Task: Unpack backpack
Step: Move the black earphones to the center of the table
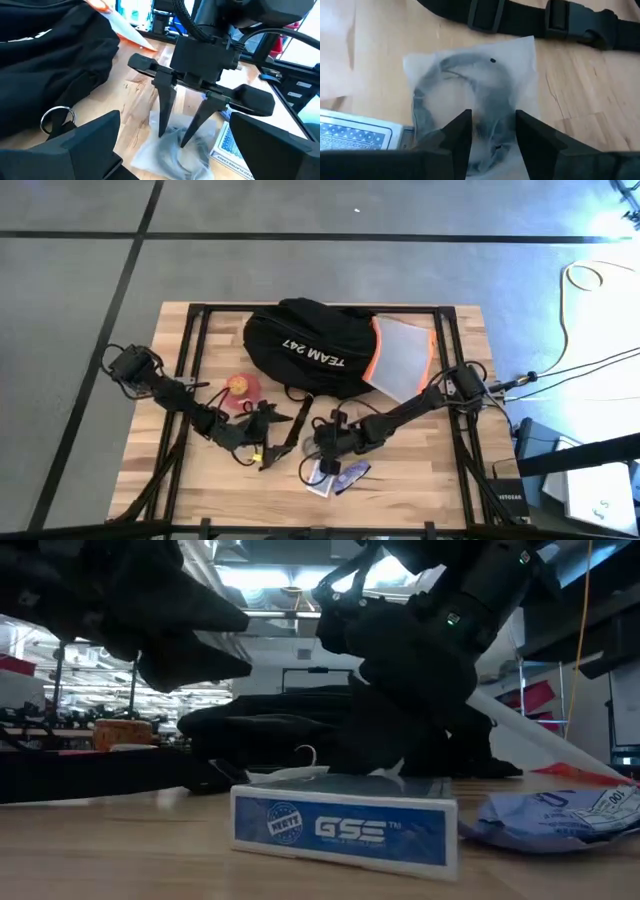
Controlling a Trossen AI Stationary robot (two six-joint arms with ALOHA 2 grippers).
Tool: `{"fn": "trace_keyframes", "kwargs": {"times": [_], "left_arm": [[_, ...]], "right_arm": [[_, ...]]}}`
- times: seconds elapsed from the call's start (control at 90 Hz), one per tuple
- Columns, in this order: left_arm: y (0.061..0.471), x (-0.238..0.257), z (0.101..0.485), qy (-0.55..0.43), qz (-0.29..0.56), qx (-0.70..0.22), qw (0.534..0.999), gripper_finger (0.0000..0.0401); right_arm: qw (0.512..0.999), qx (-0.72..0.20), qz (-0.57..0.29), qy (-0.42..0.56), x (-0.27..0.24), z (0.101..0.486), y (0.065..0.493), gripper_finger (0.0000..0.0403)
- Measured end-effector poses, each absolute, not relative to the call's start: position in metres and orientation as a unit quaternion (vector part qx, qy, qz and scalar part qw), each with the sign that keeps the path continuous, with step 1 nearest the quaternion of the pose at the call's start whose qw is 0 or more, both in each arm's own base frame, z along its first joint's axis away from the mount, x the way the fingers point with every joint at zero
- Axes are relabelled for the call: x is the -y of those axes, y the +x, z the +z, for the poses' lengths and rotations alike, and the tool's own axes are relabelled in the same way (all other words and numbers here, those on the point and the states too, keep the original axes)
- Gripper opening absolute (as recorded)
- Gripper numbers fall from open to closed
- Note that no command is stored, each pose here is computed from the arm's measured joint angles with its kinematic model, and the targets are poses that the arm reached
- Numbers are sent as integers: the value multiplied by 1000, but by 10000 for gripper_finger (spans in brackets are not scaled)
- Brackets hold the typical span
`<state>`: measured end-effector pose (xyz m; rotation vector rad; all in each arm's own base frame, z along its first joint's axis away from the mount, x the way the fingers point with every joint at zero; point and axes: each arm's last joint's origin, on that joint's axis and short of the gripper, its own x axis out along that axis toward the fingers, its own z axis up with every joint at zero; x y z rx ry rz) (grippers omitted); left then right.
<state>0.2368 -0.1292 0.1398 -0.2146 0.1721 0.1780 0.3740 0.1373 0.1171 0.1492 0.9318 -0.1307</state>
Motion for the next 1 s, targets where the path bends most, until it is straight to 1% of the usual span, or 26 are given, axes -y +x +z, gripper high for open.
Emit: {"fn": "trace_keyframes", "kwargs": {"times": [0.144,0.367,0.433,0.711,0.911,1.0], "left_arm": [[237,129,140,-106,89,-86,987,363],[237,129,139,-105,89,-89,986,363],[237,129,139,-104,90,-90,986,363],[237,129,139,-105,90,-90,986,363],[237,129,139,-105,90,-90,986,363],[237,129,139,-105,90,-90,986,363]], "right_arm": [[886,-454,-64,69,-137,117,373,121],[886,-455,-64,69,-137,117,373,63],[886,-454,-64,67,-137,117,373,51],[888,-453,-65,52,-136,119,373,41],[888,-452,-62,45,-136,119,373,5],[889,-453,-61,44,-136,119,373,3]]}}
